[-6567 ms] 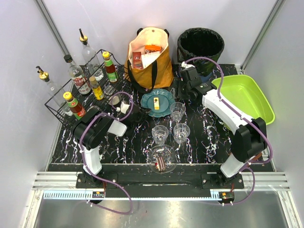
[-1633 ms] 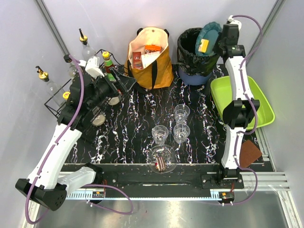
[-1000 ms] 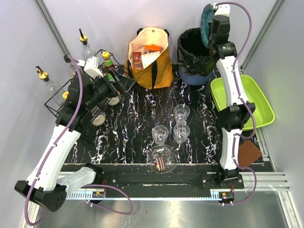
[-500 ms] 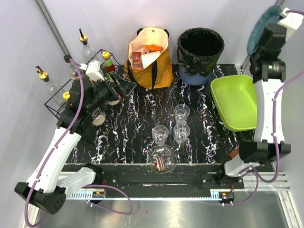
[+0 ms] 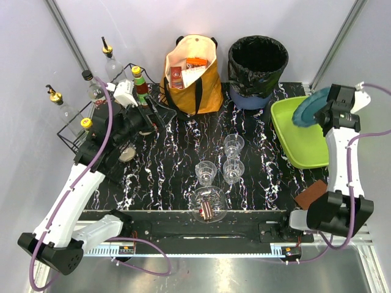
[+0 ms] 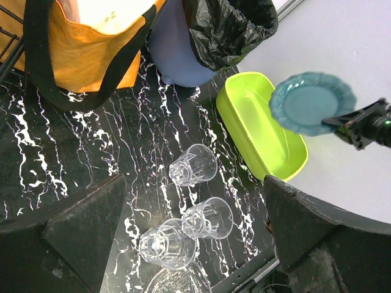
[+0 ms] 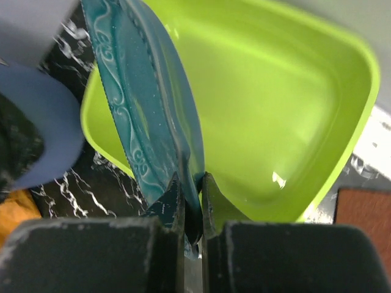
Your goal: Clear the kitchen counter
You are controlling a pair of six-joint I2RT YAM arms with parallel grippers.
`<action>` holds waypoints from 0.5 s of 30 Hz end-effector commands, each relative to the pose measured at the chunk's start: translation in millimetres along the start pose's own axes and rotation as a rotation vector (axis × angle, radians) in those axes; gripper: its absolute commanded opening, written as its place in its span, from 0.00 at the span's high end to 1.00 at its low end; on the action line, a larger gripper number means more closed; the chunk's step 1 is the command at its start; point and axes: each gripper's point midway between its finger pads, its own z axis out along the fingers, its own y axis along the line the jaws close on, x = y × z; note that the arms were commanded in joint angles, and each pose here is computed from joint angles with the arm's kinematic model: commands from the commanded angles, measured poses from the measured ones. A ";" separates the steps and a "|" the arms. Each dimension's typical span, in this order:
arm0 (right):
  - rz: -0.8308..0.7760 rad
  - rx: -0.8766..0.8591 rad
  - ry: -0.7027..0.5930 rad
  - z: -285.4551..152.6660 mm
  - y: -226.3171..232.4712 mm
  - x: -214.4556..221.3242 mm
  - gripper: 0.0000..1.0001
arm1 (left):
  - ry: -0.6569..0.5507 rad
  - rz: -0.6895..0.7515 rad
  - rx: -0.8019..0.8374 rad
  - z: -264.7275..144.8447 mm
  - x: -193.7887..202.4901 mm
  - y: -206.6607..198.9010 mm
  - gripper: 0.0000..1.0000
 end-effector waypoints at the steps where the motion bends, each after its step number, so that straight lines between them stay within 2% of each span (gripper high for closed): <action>1: 0.303 -0.181 -0.003 8.7 20.7 -20.7 1.00 | -0.032 0.038 -0.003 -0.4 -7.5 -2.2 0.01; 5: 0.435 -0.222 0.123 43.8 10.8 1.4 1.00 | -0.026 0.058 0.011 1.6 -5.2 -3.3 0.01; 15: 0.601 -0.243 0.219 107.4 17.0 27.1 1.00 | -0.013 0.065 0.019 6.7 -2.2 -2.8 0.01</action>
